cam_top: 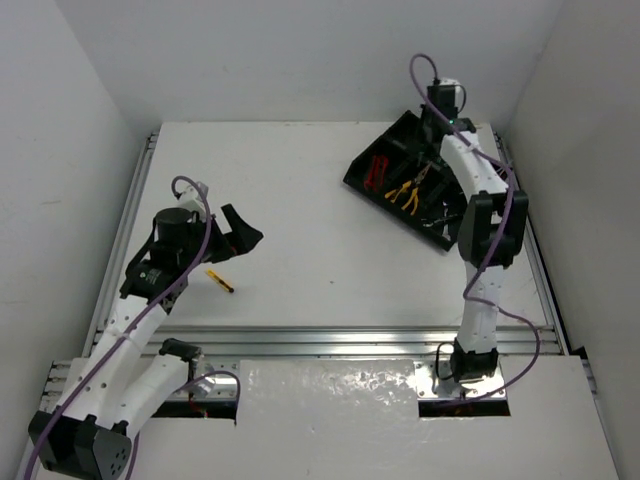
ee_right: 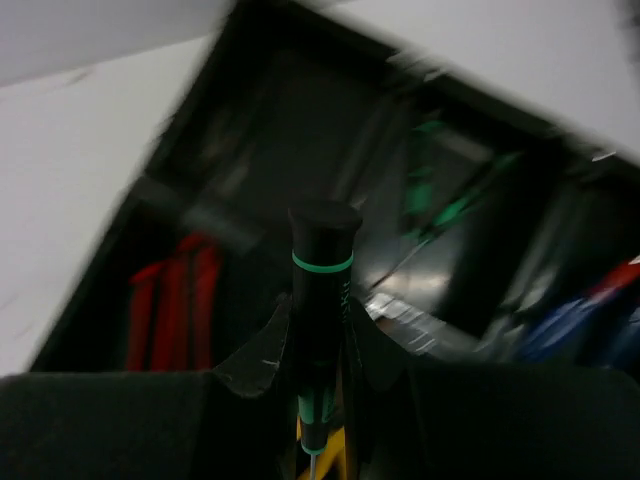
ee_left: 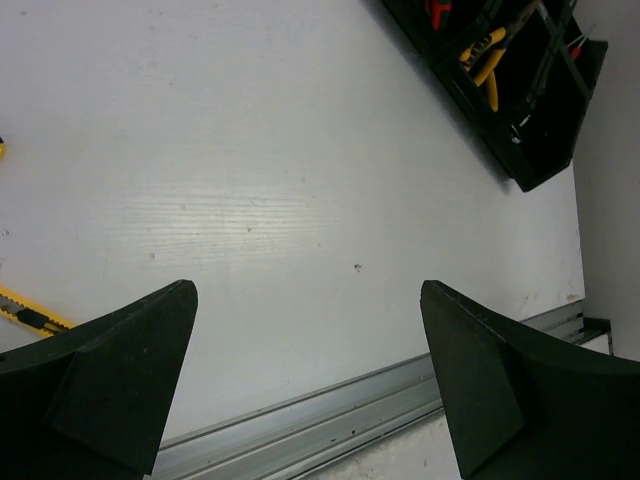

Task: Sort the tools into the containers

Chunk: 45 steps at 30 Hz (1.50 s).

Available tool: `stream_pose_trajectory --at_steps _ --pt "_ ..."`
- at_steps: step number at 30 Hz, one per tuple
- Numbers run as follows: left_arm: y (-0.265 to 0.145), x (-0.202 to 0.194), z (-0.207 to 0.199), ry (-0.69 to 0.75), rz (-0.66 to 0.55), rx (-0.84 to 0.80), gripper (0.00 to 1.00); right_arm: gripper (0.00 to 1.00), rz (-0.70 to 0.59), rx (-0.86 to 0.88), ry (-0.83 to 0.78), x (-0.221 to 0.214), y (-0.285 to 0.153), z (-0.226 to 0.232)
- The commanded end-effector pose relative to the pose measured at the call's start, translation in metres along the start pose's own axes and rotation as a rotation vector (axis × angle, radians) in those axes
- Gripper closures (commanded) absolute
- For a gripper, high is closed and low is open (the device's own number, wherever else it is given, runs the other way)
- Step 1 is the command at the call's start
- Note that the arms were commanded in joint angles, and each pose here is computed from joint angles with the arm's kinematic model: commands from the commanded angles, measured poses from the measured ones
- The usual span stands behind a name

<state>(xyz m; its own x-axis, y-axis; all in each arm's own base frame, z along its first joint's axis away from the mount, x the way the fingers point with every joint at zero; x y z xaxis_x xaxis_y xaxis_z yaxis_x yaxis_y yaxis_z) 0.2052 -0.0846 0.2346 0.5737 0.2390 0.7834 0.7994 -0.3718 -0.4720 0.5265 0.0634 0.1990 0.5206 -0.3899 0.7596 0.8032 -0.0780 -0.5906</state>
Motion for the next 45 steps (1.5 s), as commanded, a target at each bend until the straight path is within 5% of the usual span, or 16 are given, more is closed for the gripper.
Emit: stream_pose_trajectory --at_steps 1,9,22,25,27,28,31,36,40,45 --pt "-0.010 0.001 -0.008 0.093 -0.031 -0.083 0.07 1.00 -0.032 -0.260 -0.156 0.033 0.016 -0.051" --pt "-0.011 -0.010 -0.019 0.125 0.009 -0.226 0.07 1.00 -0.243 -0.262 -0.141 0.076 0.051 -0.095" --pt "-0.015 -0.007 -0.020 0.126 -0.028 -0.218 0.07 0.97 -0.257 -0.201 -0.225 0.062 0.105 -0.108" --pt "-0.013 -0.009 -0.019 0.124 -0.016 -0.218 0.07 0.86 -0.244 -0.198 -0.215 0.058 0.109 -0.108" --pt "-0.014 -0.008 -0.019 0.125 -0.019 -0.214 0.07 0.50 -0.250 -0.194 -0.208 0.062 0.105 -0.106" --pt "-0.013 -0.008 -0.018 0.119 -0.019 -0.201 0.07 0.41 -0.242 -0.195 -0.195 0.062 0.103 -0.106" --pt "-0.011 -0.006 -0.008 0.082 -0.033 -0.093 0.04 0.36 -0.258 -0.153 -0.156 0.074 0.081 -0.094" --pt "0.002 -0.013 0.034 -0.134 0.000 0.339 0.04 0.28 -0.300 -0.028 -0.148 0.091 0.027 -0.036" --pt "0.017 -0.035 0.054 -0.324 0.066 0.538 0.05 0.18 -0.293 0.113 -0.127 0.097 -0.054 0.023" --pt "0.036 -0.059 0.088 -0.418 0.108 0.774 0.16 0.15 -0.094 0.339 -0.166 0.002 -0.140 0.072"
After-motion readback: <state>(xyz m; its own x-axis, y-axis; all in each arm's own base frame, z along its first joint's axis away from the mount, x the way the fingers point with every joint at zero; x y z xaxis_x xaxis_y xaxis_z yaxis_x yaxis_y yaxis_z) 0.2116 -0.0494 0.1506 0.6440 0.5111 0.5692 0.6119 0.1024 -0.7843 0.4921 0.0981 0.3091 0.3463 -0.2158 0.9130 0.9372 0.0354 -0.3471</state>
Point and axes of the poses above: each gripper's point midway between its finger pads, its own y axis out along the fingers, its own z axis along the line the jaws close on, x = y × z, the point moved 7 cm from there along -y, back along the fingers, and after that the axes turned 13 degrees about y, right-handed, at the moved point
